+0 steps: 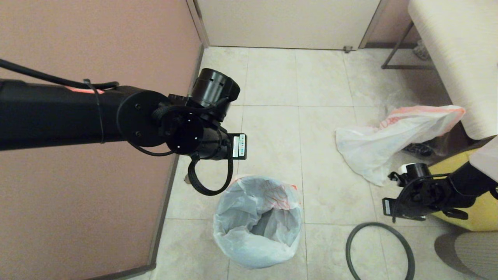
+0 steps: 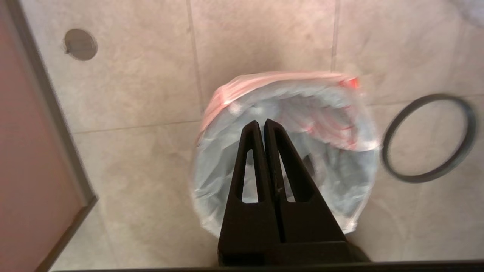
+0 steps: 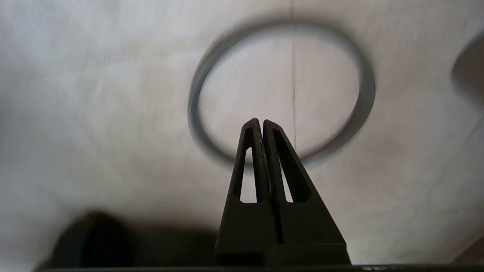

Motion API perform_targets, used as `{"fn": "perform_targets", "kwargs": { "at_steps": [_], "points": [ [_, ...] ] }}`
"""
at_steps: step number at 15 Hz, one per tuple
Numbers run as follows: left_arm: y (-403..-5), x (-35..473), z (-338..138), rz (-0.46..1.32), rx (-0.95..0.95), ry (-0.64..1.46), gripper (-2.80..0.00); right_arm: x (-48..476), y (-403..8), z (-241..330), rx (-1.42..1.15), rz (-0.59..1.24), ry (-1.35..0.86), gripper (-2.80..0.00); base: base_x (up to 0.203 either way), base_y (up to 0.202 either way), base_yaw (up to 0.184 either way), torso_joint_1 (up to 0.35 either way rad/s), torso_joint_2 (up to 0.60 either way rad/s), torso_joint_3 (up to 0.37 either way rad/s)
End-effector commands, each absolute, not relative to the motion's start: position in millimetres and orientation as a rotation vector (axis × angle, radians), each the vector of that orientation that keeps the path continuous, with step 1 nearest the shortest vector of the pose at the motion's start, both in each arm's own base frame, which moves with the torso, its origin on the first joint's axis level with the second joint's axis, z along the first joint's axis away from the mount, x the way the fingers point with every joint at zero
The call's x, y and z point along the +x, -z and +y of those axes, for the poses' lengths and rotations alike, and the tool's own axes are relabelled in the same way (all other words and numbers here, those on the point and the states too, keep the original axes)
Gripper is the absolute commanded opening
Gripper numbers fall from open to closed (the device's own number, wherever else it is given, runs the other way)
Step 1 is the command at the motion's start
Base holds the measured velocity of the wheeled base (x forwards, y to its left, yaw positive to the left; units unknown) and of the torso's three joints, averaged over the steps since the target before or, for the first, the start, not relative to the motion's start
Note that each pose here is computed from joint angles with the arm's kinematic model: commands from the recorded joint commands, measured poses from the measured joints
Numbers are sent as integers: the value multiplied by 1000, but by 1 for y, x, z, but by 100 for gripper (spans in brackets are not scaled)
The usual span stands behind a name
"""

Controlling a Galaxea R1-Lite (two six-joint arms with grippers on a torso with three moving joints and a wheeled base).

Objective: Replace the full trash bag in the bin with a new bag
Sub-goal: Place the trash can ring on the trash can

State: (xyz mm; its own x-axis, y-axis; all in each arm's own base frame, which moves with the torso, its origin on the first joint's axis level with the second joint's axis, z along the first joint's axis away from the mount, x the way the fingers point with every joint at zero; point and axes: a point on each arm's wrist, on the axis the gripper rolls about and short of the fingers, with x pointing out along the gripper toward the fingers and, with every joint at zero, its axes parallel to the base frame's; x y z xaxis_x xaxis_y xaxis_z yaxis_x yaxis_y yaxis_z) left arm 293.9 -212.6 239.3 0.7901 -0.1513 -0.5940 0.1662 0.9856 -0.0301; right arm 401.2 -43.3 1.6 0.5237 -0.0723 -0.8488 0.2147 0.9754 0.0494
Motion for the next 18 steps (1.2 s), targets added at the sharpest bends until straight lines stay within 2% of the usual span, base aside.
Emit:
{"fn": "perform_targets", "kwargs": {
  "at_steps": [1,4,6,8,10,13,16,18],
  "points": [
    [-233,300,-214,648,19,153,-280,433,41,-59,172,1109,206,-280,0,0,0,0,0,0],
    [-233,310,-213,638,11,128,-280,454,80,-75,211,1274,221,-280,0,0,0,0,0,0],
    [-227,313,-215,649,16,121,-280,460,86,-85,228,1346,208,-280,0,0,0,0,0,0],
    [-224,318,-214,654,16,112,-280,449,108,-118,206,1433,123,-280,0,0,0,0,0,0],
    [-218,321,-218,666,28,108,-280,436,114,-125,207,1477,124,-280,0,0,0,0,0,0],
    [-186,324,-240,704,105,76,-280,413,113,-178,51,1374,86,-280,0,0,0,0,0,0],
    [-174,316,-258,714,152,77,-280,399,160,-207,-31,1322,85,-280,0,0,0,0,0,0],
    [-174,314,-260,715,145,82,-280,398,168,-212,-53,1274,58,-280,0,0,0,0,0,0]
  ]
}}
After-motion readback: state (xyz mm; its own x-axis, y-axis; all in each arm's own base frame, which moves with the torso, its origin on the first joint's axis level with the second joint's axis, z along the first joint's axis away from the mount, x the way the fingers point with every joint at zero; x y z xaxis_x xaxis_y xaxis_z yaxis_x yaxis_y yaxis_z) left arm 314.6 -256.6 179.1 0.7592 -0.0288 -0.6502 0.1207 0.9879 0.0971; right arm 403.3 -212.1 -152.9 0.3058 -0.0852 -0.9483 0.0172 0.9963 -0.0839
